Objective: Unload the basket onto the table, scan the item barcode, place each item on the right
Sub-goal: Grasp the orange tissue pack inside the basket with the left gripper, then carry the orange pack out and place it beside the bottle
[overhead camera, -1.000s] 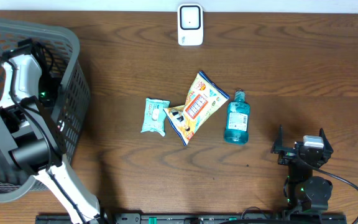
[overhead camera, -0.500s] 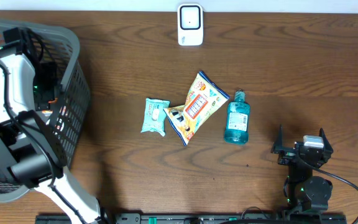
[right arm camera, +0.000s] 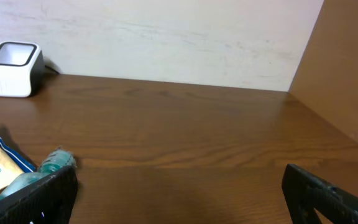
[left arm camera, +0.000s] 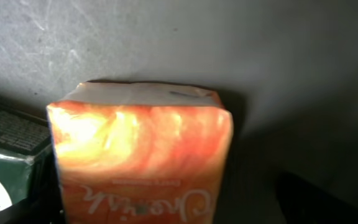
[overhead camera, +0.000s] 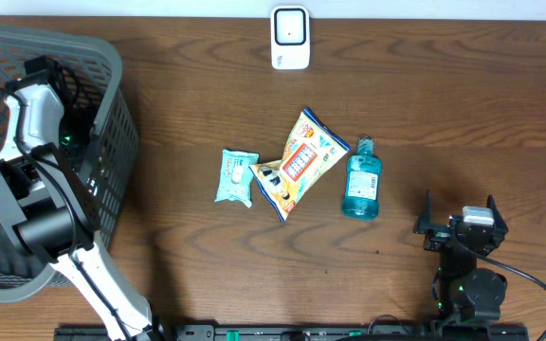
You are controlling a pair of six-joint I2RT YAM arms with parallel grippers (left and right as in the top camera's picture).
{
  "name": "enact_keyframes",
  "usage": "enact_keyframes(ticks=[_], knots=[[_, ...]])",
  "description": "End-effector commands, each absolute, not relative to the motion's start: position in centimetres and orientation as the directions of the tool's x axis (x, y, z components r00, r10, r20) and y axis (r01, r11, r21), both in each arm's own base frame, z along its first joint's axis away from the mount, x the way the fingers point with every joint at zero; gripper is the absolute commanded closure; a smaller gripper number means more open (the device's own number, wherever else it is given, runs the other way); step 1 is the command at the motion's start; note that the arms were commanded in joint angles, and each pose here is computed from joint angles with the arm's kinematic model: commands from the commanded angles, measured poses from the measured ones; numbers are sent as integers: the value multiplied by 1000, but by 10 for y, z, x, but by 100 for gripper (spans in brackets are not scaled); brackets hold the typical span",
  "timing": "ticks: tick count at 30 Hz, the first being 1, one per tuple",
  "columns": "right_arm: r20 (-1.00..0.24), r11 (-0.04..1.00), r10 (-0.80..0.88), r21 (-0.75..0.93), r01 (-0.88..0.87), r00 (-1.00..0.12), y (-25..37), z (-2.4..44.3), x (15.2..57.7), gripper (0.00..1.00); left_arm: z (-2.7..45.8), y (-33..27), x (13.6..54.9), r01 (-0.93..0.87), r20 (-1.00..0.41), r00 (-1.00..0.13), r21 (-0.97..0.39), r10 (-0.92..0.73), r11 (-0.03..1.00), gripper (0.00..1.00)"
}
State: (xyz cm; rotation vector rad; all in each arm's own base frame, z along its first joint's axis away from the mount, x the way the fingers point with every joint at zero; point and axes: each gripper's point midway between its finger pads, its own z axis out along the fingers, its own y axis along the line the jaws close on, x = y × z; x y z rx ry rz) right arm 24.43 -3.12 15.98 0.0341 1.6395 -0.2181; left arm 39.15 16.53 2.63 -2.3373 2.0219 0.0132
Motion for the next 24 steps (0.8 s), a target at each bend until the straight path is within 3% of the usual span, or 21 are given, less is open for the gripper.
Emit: enact_keyframes(ticks=[1,3,4,5,8,10,13,17,24], knots=[[-990,981,-116,-127,148,-81,-30,160,244,1,4,158,387,-990,-12,142,15,-990,-143,3],[-990,981,-116,-128,149,-82,-30,160,244,1,3,159,387,-990,-14,142,17,-990,-142,6],[-990,981,-116,-127,148,-81,-30,160,244,1,3,159,387,-990,-14,142,18,-990,-143,12],[-990,981,-116,-127,149,-82,-30,160,244,1,3,159,387,-990,-14,142,19,-990,-143,20],[-990,981,-116,-127,149,-82,-30,160,244,1,3,158,384,-991,-11,128,28,-992,-128,55],[-990,981,-116,-127,149,-82,-30,160,244,1,4,157,383,-991,-10,127,34,-992,-127,64],[-990,981,-116,-128,149,-82,-30,160,244,1,12,163,382,-994,-13,104,16,-994,-105,71],[-990,981,-116,-127,148,-81,-30,160,244,1,45,178,383,-997,-38,64,-52,-997,-62,72],[-990,981,-116,-128,148,-82,-30,160,244,1,163,199,367,-959,-153,67,-284,-986,-21,72]])
